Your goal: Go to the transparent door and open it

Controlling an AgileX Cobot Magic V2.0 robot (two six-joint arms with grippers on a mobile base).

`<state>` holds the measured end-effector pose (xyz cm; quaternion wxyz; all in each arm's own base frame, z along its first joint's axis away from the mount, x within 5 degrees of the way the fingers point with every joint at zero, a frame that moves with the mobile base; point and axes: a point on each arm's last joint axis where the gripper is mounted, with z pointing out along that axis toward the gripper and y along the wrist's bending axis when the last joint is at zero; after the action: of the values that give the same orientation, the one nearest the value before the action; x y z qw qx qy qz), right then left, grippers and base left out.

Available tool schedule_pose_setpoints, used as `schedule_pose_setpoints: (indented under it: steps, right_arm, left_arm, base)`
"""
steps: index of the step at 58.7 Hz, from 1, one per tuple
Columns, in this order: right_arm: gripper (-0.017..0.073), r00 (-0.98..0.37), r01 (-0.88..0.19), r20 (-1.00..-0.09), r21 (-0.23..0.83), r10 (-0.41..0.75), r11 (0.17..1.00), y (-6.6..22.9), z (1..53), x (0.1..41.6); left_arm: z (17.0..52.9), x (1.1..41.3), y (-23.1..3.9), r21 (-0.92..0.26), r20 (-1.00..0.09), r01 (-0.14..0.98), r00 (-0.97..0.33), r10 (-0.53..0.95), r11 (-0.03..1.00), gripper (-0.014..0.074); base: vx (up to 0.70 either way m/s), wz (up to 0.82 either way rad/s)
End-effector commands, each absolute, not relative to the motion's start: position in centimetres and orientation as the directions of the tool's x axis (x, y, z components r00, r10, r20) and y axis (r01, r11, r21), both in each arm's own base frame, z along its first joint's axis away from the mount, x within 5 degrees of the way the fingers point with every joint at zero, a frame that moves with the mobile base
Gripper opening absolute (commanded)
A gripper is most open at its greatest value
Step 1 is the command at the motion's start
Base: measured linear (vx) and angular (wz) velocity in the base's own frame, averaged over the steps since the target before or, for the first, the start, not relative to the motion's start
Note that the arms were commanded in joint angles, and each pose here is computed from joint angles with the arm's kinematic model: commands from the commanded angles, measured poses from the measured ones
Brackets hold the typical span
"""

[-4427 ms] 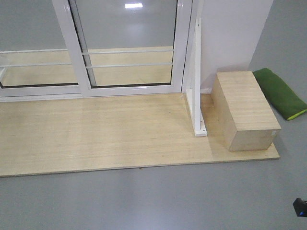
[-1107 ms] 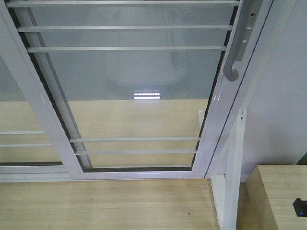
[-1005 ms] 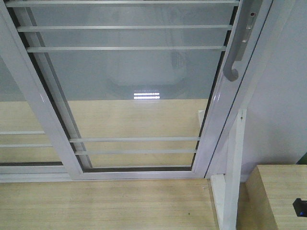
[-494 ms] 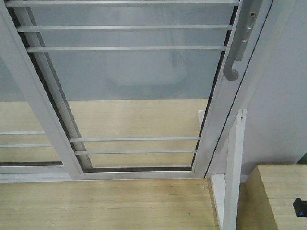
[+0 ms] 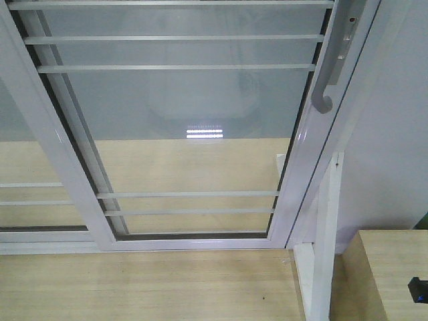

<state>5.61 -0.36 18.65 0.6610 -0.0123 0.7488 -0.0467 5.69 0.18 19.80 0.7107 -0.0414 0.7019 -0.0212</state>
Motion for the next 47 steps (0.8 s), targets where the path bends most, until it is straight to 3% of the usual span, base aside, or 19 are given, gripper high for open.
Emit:
schedule_pose_setpoints:
  steps: [1,9,18,25,36,47]
  right_arm:
    - [-0.0006,-0.047,0.039,-0.988,-0.149,-0.147,0.988,-0.3,19.3,5.7]
    - [-0.0006,-0.007,0.040,-0.993,-0.121,-0.120,0.992,-0.3,19.6,5.7]
    - [-0.0006,0.132,0.042,-0.982,-0.132,-0.137,0.990,-0.1,20.9,5.7]
    - [-0.0006,0.245,0.029,-0.968,-0.050,-0.056,0.998,0.0,22.1,5.4]
    - [-0.0006,0.333,0.021,-0.943,0.009,0.001,1.000,-0.1,27.2,4.3]
    - [-0.0005,0.255,0.041,-0.967,0.004,-0.006,0.999,-0.2,33.4,4.4]
  left_arm:
    - [20.3,5.6,0.1,-0.096,-0.989,-0.015,0.117,-0.094,0.995,-0.0003]
    - [20.7,5.5,0.1,-0.099,-0.984,-0.009,0.152,-0.096,0.995,-0.0003]
    - [20.7,5.5,0.1,-0.098,-0.983,-0.008,0.158,-0.095,0.995,-0.0003]
    - [21.9,5.3,0.1,-0.097,-0.976,-0.004,0.199,-0.094,0.995,-0.0003]
    - [26.6,4.1,0.1,-0.091,-0.940,0.008,0.330,-0.089,0.996,-0.0003]
    - [32.5,3.2,0.1,-0.089,-0.920,0.010,0.383,-0.086,0.996,-0.0003]
  base:
    - [0.00,0.00]
    - [0.00,0.00]
    - [0.00,0.00]
    - [0.00,0.00]
    - [0.00,0.00]
    - [0.00,0.00]
